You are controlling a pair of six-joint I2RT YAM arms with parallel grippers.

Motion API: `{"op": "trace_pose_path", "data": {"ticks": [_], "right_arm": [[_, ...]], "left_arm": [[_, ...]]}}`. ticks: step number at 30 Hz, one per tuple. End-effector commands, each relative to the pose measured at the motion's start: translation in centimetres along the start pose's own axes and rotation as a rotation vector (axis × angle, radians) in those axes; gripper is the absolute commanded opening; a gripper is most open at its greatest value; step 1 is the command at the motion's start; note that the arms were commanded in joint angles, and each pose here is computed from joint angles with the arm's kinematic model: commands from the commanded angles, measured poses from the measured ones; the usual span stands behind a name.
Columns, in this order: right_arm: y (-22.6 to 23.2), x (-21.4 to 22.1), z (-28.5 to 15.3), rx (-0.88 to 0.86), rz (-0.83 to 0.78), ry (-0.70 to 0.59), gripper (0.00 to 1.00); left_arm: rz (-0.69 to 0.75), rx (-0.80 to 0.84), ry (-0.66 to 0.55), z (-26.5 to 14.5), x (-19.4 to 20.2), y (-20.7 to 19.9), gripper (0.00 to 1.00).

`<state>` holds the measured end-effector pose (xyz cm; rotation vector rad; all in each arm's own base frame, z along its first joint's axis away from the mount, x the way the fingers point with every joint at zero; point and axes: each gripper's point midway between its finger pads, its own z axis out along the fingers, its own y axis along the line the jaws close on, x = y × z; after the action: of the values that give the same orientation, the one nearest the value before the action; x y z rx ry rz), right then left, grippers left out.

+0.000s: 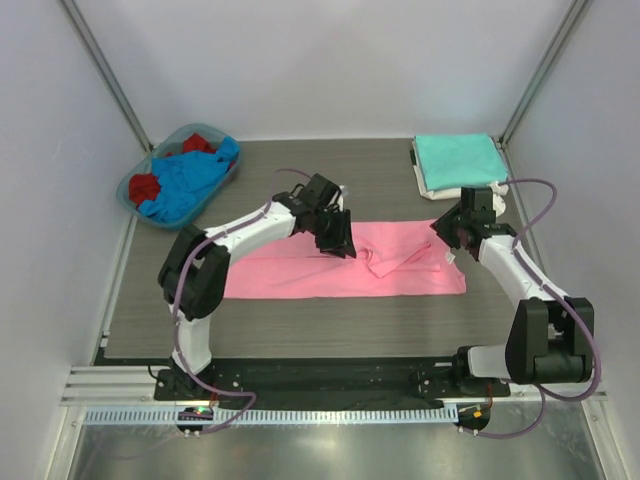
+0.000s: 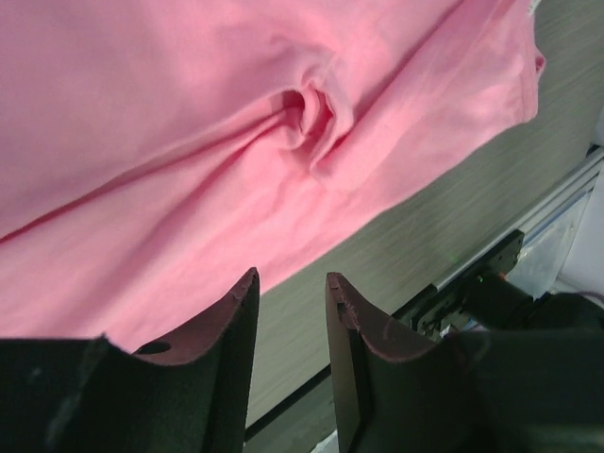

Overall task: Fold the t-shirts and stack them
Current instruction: Fold the tshirt

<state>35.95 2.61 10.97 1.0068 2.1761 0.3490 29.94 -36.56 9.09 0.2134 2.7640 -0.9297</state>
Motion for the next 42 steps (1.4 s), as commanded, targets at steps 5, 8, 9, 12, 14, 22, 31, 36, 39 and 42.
{"op": "trace_pose_path", "data": {"ticks": [5, 8, 9, 12, 14, 22, 31, 36, 39, 42], "right_arm": [[0.4, 3.8, -2.7, -0.079, 0.041, 0.056, 0.40], [0.2, 6.1, -2.4, -0.086, 0.036, 0.078, 0.41], [0.6, 6.8, -2.3, -0.104, 0.025, 0.085, 0.40], [0.4, 8.3, -1.6, -0.093, 0.033, 0.104, 0.40], [0.7, 9.2, -1.4, -0.089, 0.026, 0.117, 0.40], [0.8, 10.3, -0.1, -0.070, 0.007, 0.103, 0.40], [0.2, 11.2, 1.2, -0.031, 0.011, 0.115, 0.40], [0.5, 11.1, 1.5, -0.037, 0.017, 0.111, 0.39], [0.9, 10.9, 1.5, -0.045, 0.020, 0.107, 0.37], [1.2, 10.7, 1.6, -0.051, 0.022, 0.100, 0.35]], "left_arm": [[0.116, 0.020, -0.105, -8.7, -0.4, -0.5, 0.37], [0.120, -0.006, -0.117, -10.3, 0.2, 0.7, 0.37], [0.121, -0.008, -0.121, -10.6, 0.3, 0.9, 0.37], [0.118, -0.015, -0.139, -11.1, 0.5, 1.7, 0.38], [0.108, -0.020, -0.136, -10.9, 0.6, 2.2, 0.38], [0.096, -0.006, -0.105, -10.1, 1.5, 2.7, 0.38], [0.095, -0.005, -0.106, -10.0, 1.2, 2.6, 0.37], [0.090, -0.013, -0.103, -9.8, 1.2, 2.9, 0.37], [0.089, -0.016, -0.101, -9.7, 1.2, 3.0, 0.37], [0.087, -0.015, -0.103, -9.6, 1.1, 3.0, 0.36]]}}
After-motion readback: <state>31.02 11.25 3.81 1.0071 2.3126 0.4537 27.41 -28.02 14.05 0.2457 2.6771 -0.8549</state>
